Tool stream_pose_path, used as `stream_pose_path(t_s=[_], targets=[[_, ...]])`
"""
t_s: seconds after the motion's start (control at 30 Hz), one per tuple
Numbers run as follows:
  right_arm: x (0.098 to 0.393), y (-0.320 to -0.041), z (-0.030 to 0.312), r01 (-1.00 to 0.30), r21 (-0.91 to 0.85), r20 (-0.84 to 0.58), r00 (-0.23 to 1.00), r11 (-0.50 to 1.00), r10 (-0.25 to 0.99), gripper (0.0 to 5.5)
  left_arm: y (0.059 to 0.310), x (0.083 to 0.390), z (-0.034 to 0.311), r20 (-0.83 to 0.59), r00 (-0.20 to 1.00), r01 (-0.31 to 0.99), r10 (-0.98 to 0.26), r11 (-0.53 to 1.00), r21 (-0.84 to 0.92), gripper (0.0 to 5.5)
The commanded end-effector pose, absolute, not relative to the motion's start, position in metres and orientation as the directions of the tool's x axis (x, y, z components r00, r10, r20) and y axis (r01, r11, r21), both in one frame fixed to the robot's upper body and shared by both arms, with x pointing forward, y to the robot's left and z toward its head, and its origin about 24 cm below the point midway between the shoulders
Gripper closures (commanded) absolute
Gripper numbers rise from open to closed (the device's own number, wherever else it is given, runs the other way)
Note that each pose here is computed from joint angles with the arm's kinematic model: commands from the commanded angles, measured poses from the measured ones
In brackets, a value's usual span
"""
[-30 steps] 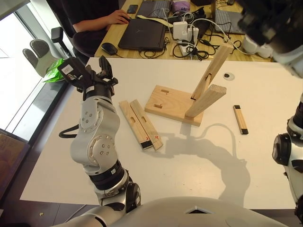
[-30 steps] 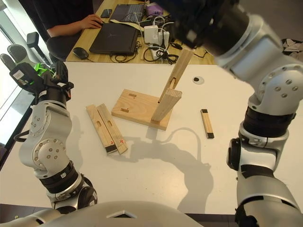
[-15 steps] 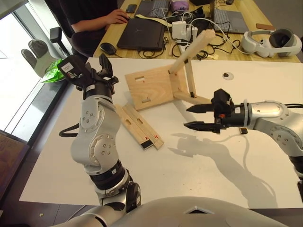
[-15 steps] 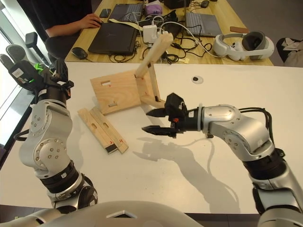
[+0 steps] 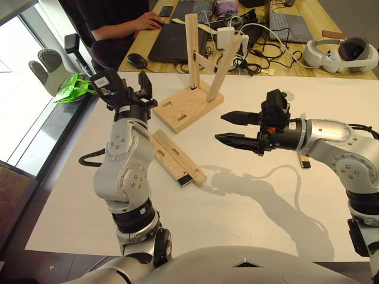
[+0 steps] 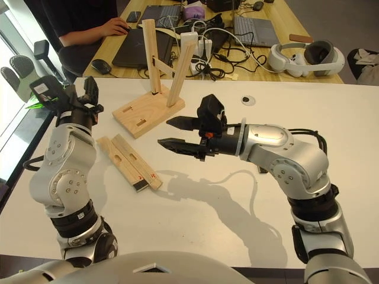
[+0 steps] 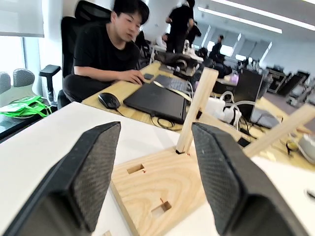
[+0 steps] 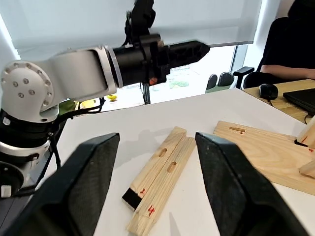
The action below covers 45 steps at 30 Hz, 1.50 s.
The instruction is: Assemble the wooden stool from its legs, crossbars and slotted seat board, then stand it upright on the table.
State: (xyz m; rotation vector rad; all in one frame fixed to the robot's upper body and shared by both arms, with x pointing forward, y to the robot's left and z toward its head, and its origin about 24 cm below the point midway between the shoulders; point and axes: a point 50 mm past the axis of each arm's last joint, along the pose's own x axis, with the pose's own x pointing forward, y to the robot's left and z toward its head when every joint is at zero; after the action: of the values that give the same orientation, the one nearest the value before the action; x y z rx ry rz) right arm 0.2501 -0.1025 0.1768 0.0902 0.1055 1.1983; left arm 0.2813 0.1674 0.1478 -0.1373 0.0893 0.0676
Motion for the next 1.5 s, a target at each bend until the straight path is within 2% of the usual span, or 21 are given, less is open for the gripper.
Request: stream_pose_path(t_s=[0.03,0.13,0.33,0.4,0.57,0.7,0.8,0.87,0.93,1.0,1.07,1.13,1.17,1.23,1.3,1.33,1.43,1.5], targets=[[0.273,-0.100,0.191,-0.766,0.339,0.147,0.616,0.546,0.774,2.64,0.164,0.318,0.120,-0.284,0.955,0.104,-0.086,0.993,0.049,2.81],[0.275,-0.097,0.197,-0.684,0.467,0.183,0.695,0.561,0.695,2.64,0.156,0.343,0.097,-0.420,0.893,0.244,-0.161,0.958,0.151,2.81],[0.269,-0.086,0.214,-0.651,0.579,0.237,0.710,0.491,0.663,2.64,0.160,0.382,0.067,-0.506,0.862,0.301,-0.022,0.825,0.478,2.81],[0.270,-0.085,0.217,-0.651,0.586,0.237,0.707,0.482,0.666,2.64,0.163,0.385,0.063,-0.520,0.854,0.292,0.003,0.825,0.484,2.81],[0.268,-0.088,0.221,-0.637,0.599,0.230,0.718,0.486,0.657,2.64,0.150,0.365,0.024,-0.737,0.664,0.474,-0.124,0.832,0.287,2.81],[0.268,-0.091,0.224,-0.631,0.596,0.233,0.728,0.497,0.645,2.64,0.136,0.336,0.003,-0.827,0.470,0.595,-0.309,0.802,0.038,2.81],[0.269,-0.095,0.226,-0.628,0.586,0.237,0.737,0.512,0.632,2.64,0.118,0.299,0.015,-0.804,0.371,0.669,-0.465,0.734,-0.116,2.81],[0.270,-0.099,0.226,-0.624,0.579,0.240,0.746,0.525,0.621,2.64,0.094,0.273,0.046,-0.725,0.356,0.691,-0.590,0.688,-0.221,2.81],[0.269,-0.102,0.226,-0.617,0.569,0.238,0.756,0.544,0.609,2.64,0.069,0.257,0.085,-0.599,0.389,0.658,-0.700,0.666,-0.351,2.81],[0.269,-0.104,0.224,-0.615,0.556,0.232,0.761,0.560,0.606,2.64,0.053,0.249,0.111,-0.496,0.433,0.616,-0.753,0.649,-0.448,2.81],[0.269,-0.106,0.222,-0.610,0.540,0.219,0.767,0.580,0.604,2.64,0.042,0.242,0.131,-0.423,0.489,0.602,-0.763,0.646,-0.470,2.81],[0.271,-0.110,0.219,-0.599,0.506,0.195,0.780,0.620,0.594,2.64,0.043,0.240,0.140,-0.386,0.555,0.569,-0.736,0.675,-0.470,2.81],[0.274,-0.116,0.215,-0.571,0.479,0.160,0.803,0.667,0.573,2.64,0.048,0.241,0.143,-0.386,0.598,0.543,-0.703,0.709,-0.449,2.81],[0.284,-0.141,0.194,-0.407,0.336,-0.017,0.899,0.849,0.438,2.64,0.062,0.243,0.152,-0.359,0.690,0.485,-0.628,0.770,-0.414,2.81],[0.283,-0.185,0.158,-0.162,0.143,-0.246,0.950,0.976,0.194,2.64,0.082,0.248,0.169,-0.292,0.822,0.367,-0.488,0.848,-0.383,2.81],[0.276,-0.199,0.144,-0.092,0.086,-0.322,0.940,0.992,0.115,2.64,0.091,0.250,0.175,-0.264,0.870,0.307,-0.417,0.876,-0.371,2.81],[0.243,-0.219,0.120,-0.002,-0.038,-0.459,0.888,0.999,-0.016,2.64,0.103,0.249,0.182,-0.210,0.937,0.195,-0.279,0.917,-0.347,2.81],[0.220,-0.225,0.110,0.027,-0.082,-0.524,0.849,0.996,-0.066,2.64,0.103,0.245,0.182,-0.201,0.949,0.164,-0.244,0.923,-0.349,2.81]])
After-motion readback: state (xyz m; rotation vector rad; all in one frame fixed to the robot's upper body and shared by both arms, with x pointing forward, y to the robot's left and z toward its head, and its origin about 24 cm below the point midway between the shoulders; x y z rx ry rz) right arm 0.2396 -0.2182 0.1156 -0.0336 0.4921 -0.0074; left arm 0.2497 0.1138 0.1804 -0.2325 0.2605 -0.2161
